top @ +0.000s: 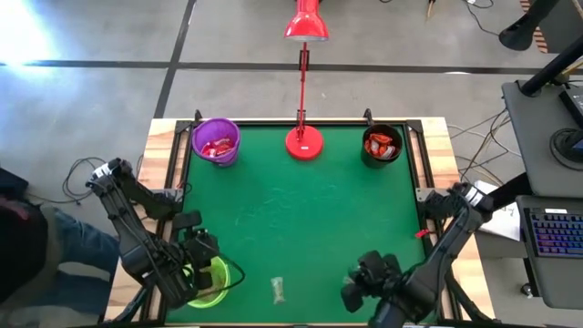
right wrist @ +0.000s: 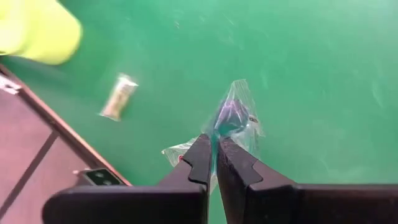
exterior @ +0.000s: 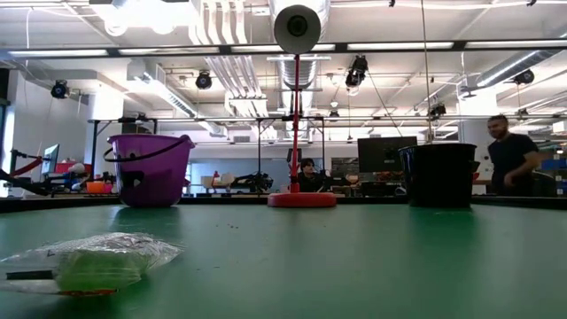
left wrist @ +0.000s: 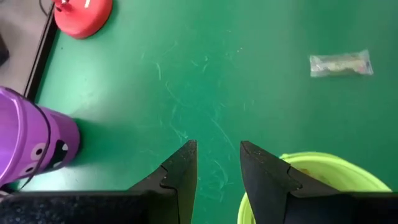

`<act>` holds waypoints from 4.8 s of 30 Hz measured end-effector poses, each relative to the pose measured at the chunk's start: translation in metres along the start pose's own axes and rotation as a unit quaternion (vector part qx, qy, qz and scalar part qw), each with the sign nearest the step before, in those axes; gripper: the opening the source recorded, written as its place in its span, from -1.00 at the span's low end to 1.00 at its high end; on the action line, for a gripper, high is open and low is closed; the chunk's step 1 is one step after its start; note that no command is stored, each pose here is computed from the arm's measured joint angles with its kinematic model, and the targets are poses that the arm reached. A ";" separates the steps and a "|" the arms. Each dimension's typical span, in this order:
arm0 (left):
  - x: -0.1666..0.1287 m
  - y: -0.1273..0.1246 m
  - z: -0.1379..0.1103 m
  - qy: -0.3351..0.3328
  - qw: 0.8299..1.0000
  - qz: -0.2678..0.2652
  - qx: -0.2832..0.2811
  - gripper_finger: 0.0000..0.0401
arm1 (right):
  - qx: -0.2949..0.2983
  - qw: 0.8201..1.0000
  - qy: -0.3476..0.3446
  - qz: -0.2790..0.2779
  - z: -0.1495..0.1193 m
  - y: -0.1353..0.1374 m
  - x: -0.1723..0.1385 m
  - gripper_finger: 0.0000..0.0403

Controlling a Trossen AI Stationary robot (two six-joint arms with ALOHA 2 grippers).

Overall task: Sort candy
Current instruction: Put the blue gummy into the light green bucket

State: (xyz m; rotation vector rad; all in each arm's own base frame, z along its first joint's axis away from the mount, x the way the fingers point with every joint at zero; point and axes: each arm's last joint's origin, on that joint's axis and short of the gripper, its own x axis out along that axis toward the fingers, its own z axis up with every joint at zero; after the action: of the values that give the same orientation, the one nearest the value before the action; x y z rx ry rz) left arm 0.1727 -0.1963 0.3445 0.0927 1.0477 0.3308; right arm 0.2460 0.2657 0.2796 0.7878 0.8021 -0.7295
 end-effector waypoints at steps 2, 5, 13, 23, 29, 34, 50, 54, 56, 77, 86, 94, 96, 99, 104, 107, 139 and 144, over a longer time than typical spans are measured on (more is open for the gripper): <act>0.000 0.003 0.002 0.000 1.000 0.001 -0.011 -0.48 | -0.024 1.000 -0.004 0.011 0.010 0.008 -0.004 -0.95; 0.001 0.010 0.006 -0.001 0.999 0.002 -0.039 -0.48 | -0.059 0.998 -0.015 0.030 0.026 0.018 -0.011 -0.95; 0.000 0.022 0.021 -0.078 0.988 0.014 -0.135 -0.42 | -0.177 0.980 -0.059 0.071 0.067 0.040 -0.032 -0.95; -0.011 0.028 0.050 -0.216 0.934 -0.048 -0.281 -0.41 | -0.293 0.938 -0.146 0.110 0.117 0.064 -0.045 -0.95; -0.018 0.035 0.071 -0.263 0.884 -0.101 -0.372 -0.41 | -0.338 0.912 -0.188 0.134 0.140 0.076 -0.049 -0.95; -0.026 0.039 0.094 -0.306 0.848 -0.155 -0.404 -0.41 | -0.355 0.897 -0.215 0.150 0.156 0.083 -0.053 -0.95; -0.023 0.048 0.120 -0.329 0.853 -0.211 -0.346 -0.41 | -0.353 0.887 -0.234 0.183 0.175 0.089 -0.060 -0.95; -0.021 0.047 0.120 -0.325 0.858 -0.209 -0.340 -0.41 | -0.342 0.888 -0.241 0.191 0.177 0.091 -0.061 -0.95; -0.021 0.047 0.121 -0.322 0.860 -0.216 -0.332 -0.41 | -0.337 0.888 -0.244 0.194 0.178 0.092 -0.061 -0.95; -0.018 0.052 0.125 -0.333 0.874 -0.201 -0.291 -0.41 | -0.325 0.890 -0.239 0.214 0.190 0.094 -0.057 -0.95; -0.017 0.055 0.130 -0.346 0.875 -0.204 -0.270 -0.41 | -0.326 0.890 -0.238 0.211 0.192 0.094 -0.055 -0.95; -0.013 0.061 0.134 -0.346 0.878 -0.197 -0.267 -0.54 | -0.325 0.891 -0.238 0.208 0.194 0.093 -0.054 -0.95; -0.013 0.061 0.134 -0.345 0.879 -0.200 -0.262 -0.64 | -0.326 0.891 -0.238 0.208 0.194 0.093 -0.054 -0.95; -0.013 0.061 0.134 -0.346 0.883 -0.202 -0.246 -0.81 | -0.327 0.891 -0.237 0.207 0.193 0.093 -0.054 -0.95; -0.013 0.060 0.134 -0.347 0.888 -0.202 -0.225 -0.96 | -0.316 0.895 -0.235 0.209 0.194 0.093 -0.053 -0.95; -0.013 0.060 0.134 -0.350 0.892 -0.197 -0.210 -0.96 | -0.317 0.895 -0.232 0.212 0.194 0.093 -0.053 -0.93; -0.017 0.039 0.032 0.127 0.942 -0.303 -0.072 -0.99 | -0.355 0.894 -0.195 0.193 0.189 0.087 -0.049 -0.49; -0.020 0.031 0.023 0.143 0.942 -0.301 -0.047 -0.99 | -0.355 0.894 -0.195 0.193 0.189 0.087 -0.049 -0.52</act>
State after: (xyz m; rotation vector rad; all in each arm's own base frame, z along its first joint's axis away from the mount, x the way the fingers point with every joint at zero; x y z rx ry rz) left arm 0.1770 -0.1714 0.3796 -0.3689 1.2878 -0.1690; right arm 0.3545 0.1667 0.4341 0.1094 0.4629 -0.1814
